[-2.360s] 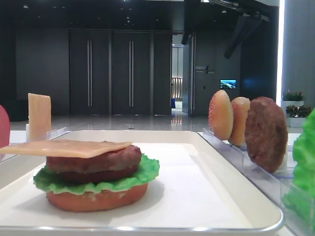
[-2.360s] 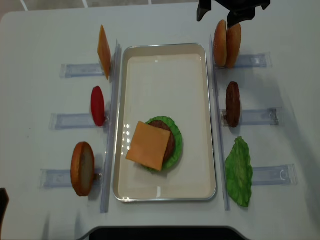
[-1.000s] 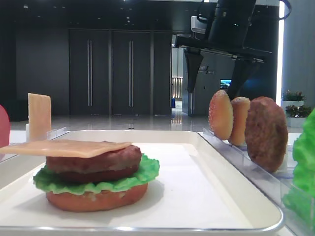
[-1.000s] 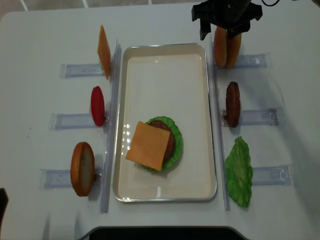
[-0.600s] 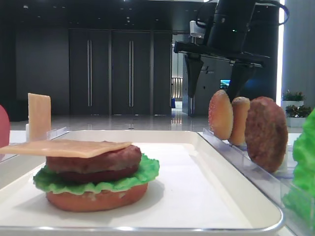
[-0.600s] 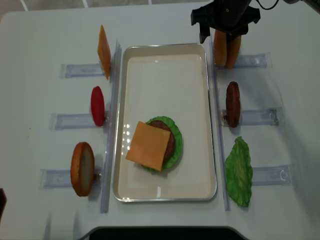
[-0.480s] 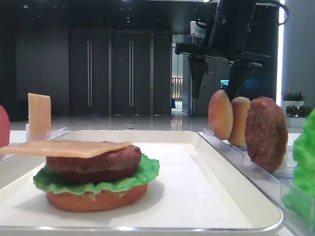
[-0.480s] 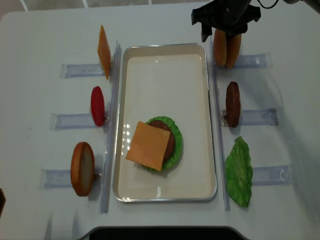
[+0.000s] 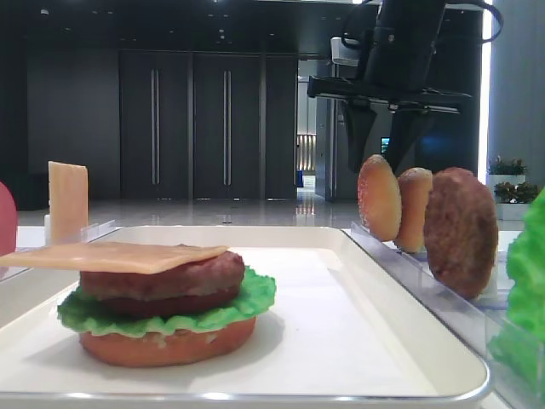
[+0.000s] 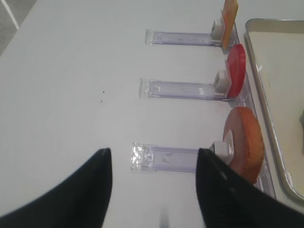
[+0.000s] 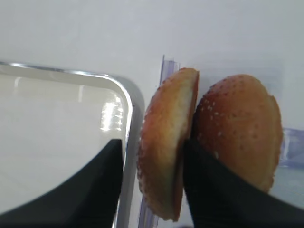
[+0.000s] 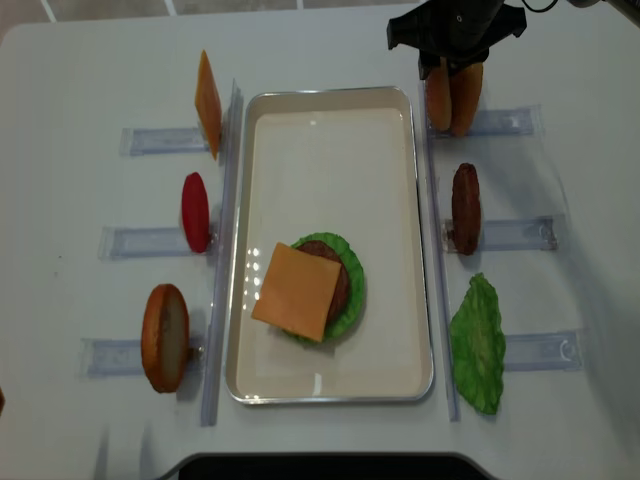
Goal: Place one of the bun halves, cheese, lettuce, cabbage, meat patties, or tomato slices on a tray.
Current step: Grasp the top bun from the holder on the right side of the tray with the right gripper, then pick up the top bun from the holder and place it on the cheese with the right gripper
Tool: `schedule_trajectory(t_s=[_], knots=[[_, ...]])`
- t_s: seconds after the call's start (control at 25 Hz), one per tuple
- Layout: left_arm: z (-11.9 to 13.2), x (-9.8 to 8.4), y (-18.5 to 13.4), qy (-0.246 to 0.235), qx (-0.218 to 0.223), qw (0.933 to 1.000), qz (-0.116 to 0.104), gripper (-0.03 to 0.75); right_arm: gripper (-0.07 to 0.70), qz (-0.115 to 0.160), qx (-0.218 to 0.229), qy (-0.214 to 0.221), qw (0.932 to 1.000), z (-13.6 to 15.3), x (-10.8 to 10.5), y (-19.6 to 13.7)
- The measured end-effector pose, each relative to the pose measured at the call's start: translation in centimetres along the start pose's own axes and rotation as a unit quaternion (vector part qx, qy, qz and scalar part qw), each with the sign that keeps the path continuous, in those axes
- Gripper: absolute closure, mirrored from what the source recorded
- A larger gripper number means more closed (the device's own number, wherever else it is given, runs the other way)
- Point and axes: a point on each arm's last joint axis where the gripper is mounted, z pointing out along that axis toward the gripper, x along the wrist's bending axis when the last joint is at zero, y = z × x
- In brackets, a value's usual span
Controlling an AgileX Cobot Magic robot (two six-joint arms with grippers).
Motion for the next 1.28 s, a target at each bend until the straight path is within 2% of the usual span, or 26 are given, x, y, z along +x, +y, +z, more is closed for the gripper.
schedule_trajectory(t_s=[0.56,0.96,1.28], knots=[[0.00,0.00,0.00,0.000,0.000,1.0000,0.000,0.417,0.349,-0.008,-0.004,-0.009,0.9999,0.03,-0.17,0.08],[0.00,0.00,0.00,0.000,0.000,1.0000,0.000,0.496,0.503,-0.010,-0.004,-0.012,0.9999,0.03,-0.22,0.08],[0.00,0.00,0.00,0.000,0.000,1.0000,0.000,0.526,0.510,-0.009,-0.005,-0.012,0.9999,0.03,-0.22,0.09]])
